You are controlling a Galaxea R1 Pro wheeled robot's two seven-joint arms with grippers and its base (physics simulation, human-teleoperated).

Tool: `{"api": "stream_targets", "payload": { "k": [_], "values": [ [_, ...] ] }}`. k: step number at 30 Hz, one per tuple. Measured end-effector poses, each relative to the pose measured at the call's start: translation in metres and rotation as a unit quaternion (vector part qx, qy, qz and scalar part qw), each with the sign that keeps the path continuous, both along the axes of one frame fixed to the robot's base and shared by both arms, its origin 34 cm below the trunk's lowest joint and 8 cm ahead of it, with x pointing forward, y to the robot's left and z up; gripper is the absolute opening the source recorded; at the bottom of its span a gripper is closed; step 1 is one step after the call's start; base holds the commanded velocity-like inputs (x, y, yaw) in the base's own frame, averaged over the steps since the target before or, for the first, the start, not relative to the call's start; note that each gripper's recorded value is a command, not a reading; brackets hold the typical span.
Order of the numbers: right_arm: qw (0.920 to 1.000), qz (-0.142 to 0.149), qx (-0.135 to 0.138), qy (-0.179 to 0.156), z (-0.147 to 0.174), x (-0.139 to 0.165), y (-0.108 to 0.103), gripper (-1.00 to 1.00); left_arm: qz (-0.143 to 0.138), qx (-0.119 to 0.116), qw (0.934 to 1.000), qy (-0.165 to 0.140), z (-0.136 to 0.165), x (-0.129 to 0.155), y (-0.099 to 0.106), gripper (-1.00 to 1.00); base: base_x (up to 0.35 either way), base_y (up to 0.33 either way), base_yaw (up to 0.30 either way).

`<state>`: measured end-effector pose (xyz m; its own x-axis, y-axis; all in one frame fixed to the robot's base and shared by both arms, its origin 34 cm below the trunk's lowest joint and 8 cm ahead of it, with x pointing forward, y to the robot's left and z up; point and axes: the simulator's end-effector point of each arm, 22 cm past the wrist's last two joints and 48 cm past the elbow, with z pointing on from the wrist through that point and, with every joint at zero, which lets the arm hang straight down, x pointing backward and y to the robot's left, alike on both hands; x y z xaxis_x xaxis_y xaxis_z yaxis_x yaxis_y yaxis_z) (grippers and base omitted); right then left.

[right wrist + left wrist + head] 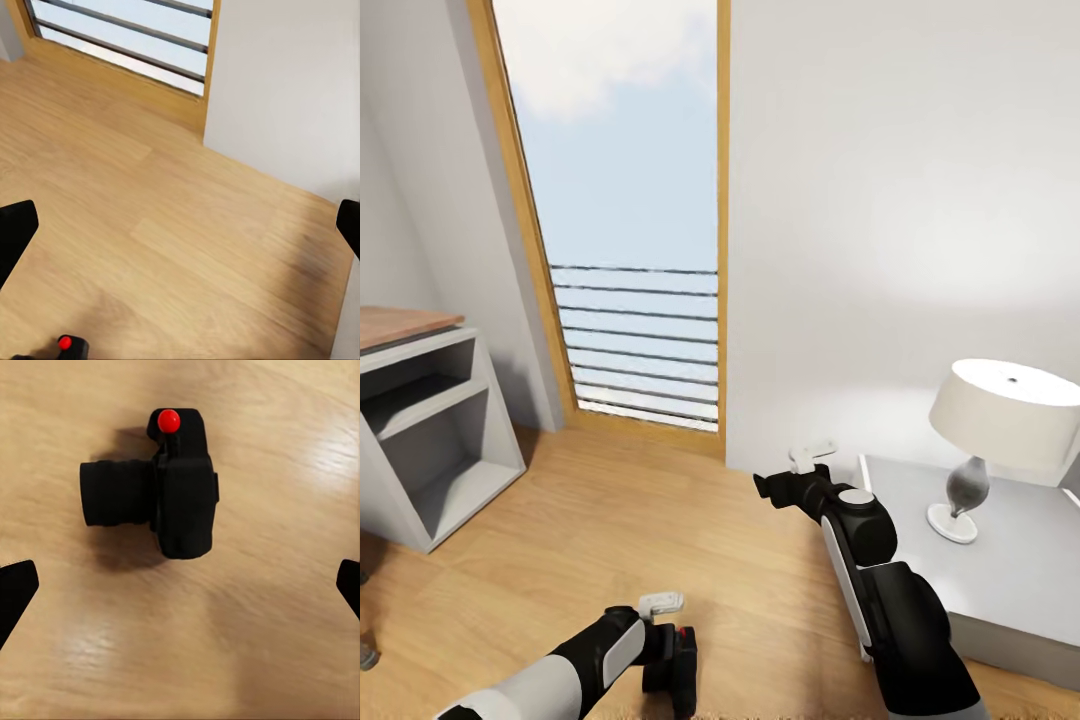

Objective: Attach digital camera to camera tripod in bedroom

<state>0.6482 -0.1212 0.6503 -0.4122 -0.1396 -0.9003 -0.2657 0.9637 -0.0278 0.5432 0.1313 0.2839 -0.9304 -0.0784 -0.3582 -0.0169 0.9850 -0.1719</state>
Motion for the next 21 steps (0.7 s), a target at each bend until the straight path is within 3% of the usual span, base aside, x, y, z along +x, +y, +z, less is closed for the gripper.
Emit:
{"api": "stream_targets", "payload": {
  "k": [21],
  "values": [
    [0.9991,0.000,0.000,0.043,-0.051,0.010,0.001,1.00,0.008,-0.007,0.9992,0.038,-0.038,-0.016,-0.002,1.00,0.000,0.000,0.000]
  ]
}}
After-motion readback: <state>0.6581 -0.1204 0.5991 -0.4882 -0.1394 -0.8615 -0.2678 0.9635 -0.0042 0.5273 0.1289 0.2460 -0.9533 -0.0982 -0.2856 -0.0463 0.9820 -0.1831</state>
